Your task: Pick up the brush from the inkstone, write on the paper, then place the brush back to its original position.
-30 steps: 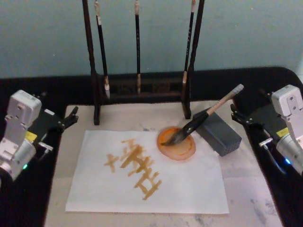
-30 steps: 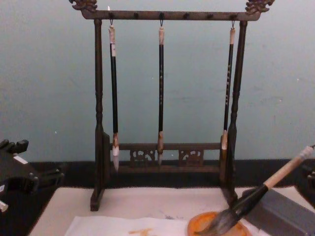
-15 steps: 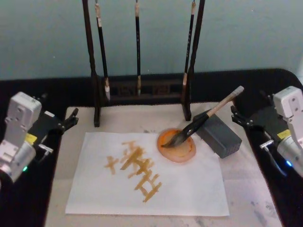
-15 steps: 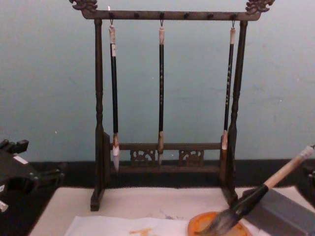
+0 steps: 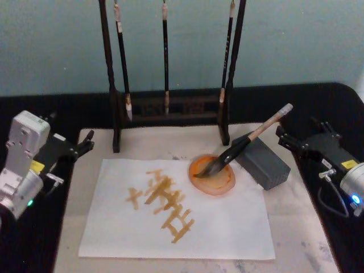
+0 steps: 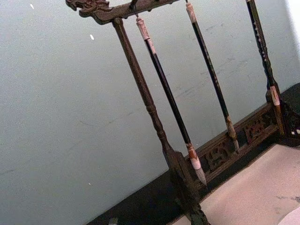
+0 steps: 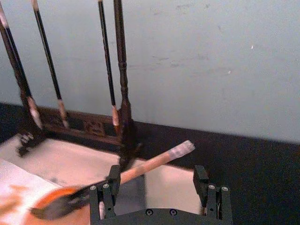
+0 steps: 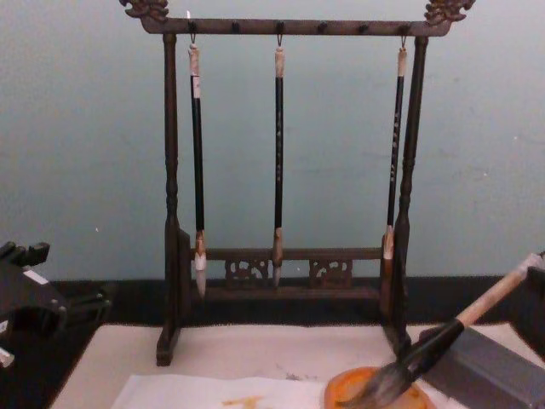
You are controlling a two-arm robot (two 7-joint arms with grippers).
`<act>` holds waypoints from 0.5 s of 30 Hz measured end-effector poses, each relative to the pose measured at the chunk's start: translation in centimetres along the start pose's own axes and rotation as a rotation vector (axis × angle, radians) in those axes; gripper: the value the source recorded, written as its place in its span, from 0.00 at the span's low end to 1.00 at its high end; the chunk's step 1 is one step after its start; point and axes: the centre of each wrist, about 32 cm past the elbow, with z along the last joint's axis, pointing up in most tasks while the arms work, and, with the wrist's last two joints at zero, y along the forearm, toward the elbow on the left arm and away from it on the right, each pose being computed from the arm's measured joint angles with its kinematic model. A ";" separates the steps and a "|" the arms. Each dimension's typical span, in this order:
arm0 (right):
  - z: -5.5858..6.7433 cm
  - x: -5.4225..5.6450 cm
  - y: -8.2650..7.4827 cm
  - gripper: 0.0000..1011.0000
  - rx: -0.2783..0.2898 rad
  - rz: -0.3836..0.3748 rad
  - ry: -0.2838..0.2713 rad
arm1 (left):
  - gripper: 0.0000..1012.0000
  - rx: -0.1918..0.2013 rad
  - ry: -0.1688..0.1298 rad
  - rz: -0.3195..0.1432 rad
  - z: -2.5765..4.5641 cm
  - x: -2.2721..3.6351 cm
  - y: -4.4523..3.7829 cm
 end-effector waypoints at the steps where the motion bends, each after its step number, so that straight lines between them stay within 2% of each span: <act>1: 0.0 0.0 -0.1 0.99 -0.001 0.007 0.028 | 1.00 0.000 0.000 0.000 0.00 0.00 0.00; 2: 0.1 0.0 -0.2 0.99 -0.001 0.012 0.054 | 1.00 0.000 0.000 0.000 0.00 0.00 0.00; 3: 0.1 0.1 -0.3 0.99 -0.003 0.023 0.110 | 1.00 0.000 0.000 0.000 0.00 0.00 0.00; 4: 0.1 0.1 -0.3 0.99 -0.003 0.023 0.110 | 1.00 0.000 0.000 0.000 0.00 0.00 0.00; 6: 0.2 0.2 -0.3 0.99 -0.007 0.042 0.222 | 1.00 0.000 0.000 0.000 0.00 0.00 0.00; 9: 0.2 0.4 -0.3 0.99 -0.005 0.058 0.310 | 1.00 0.000 0.000 0.000 0.00 0.00 0.00; 10: 0.1 0.7 -0.2 0.99 -0.003 0.066 0.377 | 1.00 0.000 0.000 0.000 0.00 0.00 0.00; 11: 0.1 0.8 -0.2 0.99 -0.001 0.070 0.411 | 1.00 0.000 0.000 0.000 0.00 0.00 0.00; 12: 0.0 1.0 -0.1 0.99 0.000 0.075 0.480 | 1.00 0.000 0.000 0.000 0.00 0.00 0.00; 15: -0.2 1.3 0.1 0.99 -0.002 0.081 0.570 | 1.00 0.000 0.000 0.000 0.00 0.00 0.00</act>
